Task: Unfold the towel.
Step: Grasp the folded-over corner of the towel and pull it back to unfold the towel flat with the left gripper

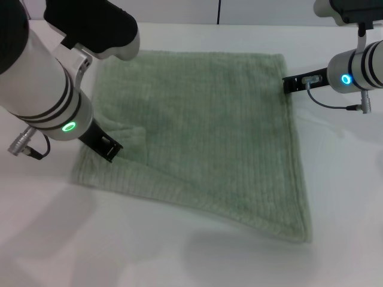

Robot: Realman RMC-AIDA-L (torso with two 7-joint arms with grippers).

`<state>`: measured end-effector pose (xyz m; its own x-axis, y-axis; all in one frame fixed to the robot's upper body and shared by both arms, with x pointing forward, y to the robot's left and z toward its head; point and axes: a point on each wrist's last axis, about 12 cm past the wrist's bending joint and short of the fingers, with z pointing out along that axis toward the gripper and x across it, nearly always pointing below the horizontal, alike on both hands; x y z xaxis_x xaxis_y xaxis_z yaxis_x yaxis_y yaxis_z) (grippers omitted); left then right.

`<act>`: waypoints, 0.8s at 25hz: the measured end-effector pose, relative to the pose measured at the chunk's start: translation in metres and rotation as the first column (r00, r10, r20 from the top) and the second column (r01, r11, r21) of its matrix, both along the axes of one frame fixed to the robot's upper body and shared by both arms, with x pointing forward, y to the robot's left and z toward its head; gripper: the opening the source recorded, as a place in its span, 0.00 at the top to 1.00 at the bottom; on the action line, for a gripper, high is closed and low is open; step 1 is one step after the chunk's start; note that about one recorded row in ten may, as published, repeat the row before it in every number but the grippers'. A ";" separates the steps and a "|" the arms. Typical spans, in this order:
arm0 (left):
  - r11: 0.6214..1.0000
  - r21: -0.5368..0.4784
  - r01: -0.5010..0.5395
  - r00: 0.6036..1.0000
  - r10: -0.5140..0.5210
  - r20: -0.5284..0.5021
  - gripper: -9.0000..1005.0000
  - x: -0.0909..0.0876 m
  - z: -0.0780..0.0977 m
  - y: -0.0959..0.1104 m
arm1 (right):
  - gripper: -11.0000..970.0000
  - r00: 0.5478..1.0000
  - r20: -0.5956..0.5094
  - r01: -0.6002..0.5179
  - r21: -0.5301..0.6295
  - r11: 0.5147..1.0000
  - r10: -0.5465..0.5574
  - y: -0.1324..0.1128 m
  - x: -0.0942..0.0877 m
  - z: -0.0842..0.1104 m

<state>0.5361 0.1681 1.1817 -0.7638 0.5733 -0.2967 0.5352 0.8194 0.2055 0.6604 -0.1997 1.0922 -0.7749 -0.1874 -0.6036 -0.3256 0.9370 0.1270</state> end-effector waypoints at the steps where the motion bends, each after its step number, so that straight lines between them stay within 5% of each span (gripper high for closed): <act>1: 1.000 0.000 0.000 1.000 0.000 0.000 0.97 0.000 0.000 0.000 | 0.99 1.000 -0.001 0.000 0.000 1.000 0.000 0.000 0.000 0.000; 8: 1.000 -0.003 -0.010 1.000 0.010 -0.020 0.97 -0.004 0.000 0.001 | 0.99 1.000 -0.003 -0.001 0.000 1.000 0.001 0.000 0.000 0.000; 13: 1.000 -0.004 -0.025 0.999 0.025 -0.038 0.80 -0.009 -0.005 0.003 | 0.99 1.000 -0.004 -0.001 0.000 1.000 0.001 0.000 -0.001 -0.001; 17: 0.998 0.001 -0.061 0.997 0.061 -0.042 0.56 -0.009 -0.007 0.011 | 0.99 1.000 -0.006 -0.001 0.000 1.000 0.001 0.000 -0.001 -0.001; 20: 0.996 0.001 -0.089 0.995 0.089 -0.035 0.56 -0.007 -0.007 0.018 | 0.99 1.000 -0.005 -0.001 0.000 1.000 0.001 0.000 -0.001 0.000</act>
<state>0.5293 0.1860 1.1744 -0.8214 0.5027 -0.2695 0.4673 0.8640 0.1874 0.6596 -0.1999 1.0917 -0.7777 -0.1883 -0.5997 -0.3262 0.9365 0.1290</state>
